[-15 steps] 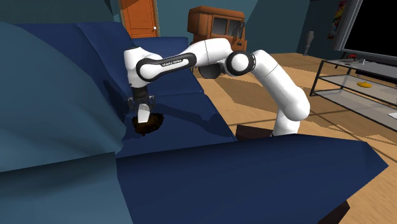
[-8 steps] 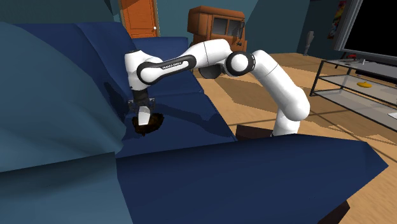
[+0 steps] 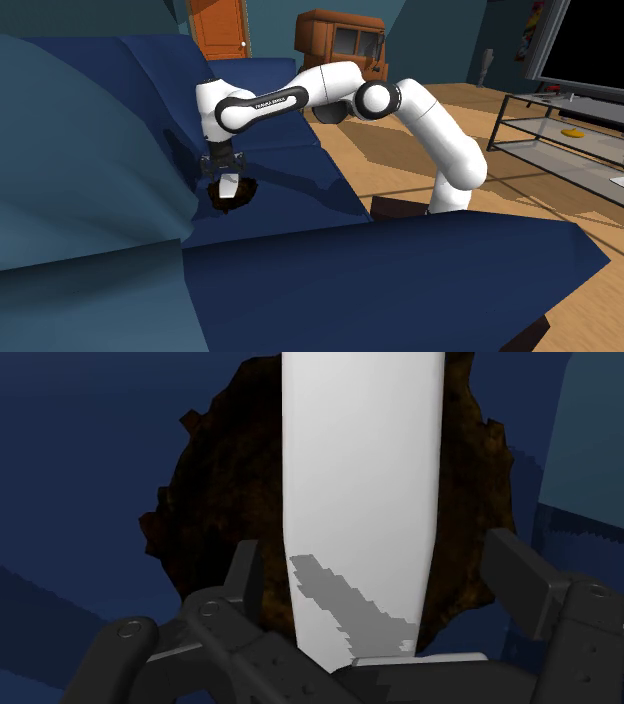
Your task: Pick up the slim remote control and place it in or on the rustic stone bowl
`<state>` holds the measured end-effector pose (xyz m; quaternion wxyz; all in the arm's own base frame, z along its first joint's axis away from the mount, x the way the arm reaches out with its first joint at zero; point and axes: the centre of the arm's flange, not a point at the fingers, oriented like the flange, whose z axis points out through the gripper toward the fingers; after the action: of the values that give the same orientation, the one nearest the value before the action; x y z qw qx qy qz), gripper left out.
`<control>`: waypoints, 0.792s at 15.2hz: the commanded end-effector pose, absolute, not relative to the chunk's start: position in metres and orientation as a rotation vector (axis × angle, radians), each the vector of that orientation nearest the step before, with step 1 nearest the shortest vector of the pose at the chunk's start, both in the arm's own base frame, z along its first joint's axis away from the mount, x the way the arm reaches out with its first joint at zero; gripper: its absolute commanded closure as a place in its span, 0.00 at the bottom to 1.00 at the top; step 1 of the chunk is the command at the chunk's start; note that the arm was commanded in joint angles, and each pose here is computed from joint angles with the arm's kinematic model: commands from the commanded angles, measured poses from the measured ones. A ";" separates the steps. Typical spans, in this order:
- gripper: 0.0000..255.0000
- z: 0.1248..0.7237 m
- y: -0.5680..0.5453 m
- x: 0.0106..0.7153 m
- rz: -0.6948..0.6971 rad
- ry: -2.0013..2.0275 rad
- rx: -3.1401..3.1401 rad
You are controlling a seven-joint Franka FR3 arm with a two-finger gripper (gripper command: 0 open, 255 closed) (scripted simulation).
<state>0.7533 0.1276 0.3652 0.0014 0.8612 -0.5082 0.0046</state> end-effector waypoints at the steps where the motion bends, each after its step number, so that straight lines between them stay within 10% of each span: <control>1: 0.00 0.378 0.128 0.753 0.014 -1.595 2.703; 12: 0.00 0.415 0.128 0.753 0.014 -1.595 2.703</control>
<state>0.7529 0.1280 0.4151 0.0014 0.8612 -0.5082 0.0046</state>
